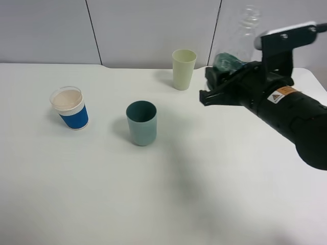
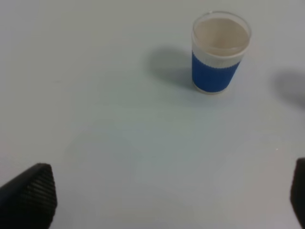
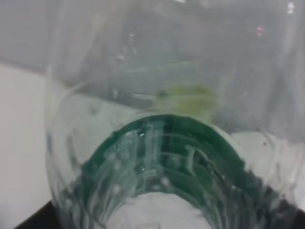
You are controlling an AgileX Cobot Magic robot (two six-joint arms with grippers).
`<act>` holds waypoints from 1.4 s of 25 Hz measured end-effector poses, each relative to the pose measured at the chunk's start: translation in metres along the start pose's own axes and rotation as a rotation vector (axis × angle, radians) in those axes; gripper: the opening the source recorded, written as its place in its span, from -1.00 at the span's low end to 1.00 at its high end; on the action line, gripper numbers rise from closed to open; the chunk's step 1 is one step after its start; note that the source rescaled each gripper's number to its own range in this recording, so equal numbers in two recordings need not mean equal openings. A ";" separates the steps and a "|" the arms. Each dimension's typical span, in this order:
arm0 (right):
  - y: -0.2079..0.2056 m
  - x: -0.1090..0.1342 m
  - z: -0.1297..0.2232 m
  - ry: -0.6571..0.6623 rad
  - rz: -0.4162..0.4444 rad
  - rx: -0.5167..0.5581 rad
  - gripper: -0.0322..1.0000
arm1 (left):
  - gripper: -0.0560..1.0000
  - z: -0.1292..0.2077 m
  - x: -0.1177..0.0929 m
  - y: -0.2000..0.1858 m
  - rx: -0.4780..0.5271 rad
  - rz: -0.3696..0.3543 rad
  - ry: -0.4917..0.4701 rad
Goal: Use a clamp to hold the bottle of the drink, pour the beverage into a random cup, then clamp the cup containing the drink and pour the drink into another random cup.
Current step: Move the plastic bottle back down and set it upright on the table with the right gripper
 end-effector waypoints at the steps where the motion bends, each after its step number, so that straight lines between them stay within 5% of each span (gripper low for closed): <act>1: -0.002 -0.006 0.002 0.020 0.045 -0.007 -0.87 | 1.00 0.000 0.000 0.000 0.000 0.000 0.000; 5: -0.005 -0.018 0.004 0.057 0.131 -0.024 -0.87 | 1.00 0.000 0.000 0.000 0.000 0.000 0.000; 24: 0.031 0.004 0.027 -0.076 0.084 0.010 -0.87 | 1.00 0.000 0.000 0.000 0.000 0.000 0.000; 35: 0.055 0.010 0.066 -0.130 0.098 0.114 -0.87 | 1.00 0.000 0.000 0.000 0.000 0.000 0.000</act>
Point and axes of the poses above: a point on each arm's last joint axis where the gripper is mounted, y pointing out along that axis toward the gripper, x along the wrist's bending axis when the last joint is at zero, z = x × y, the point moved 2 cm from there along y, pointing out along that axis toward the gripper, and after that the axes turned 8 degrees about y, right-handed, at the moved point
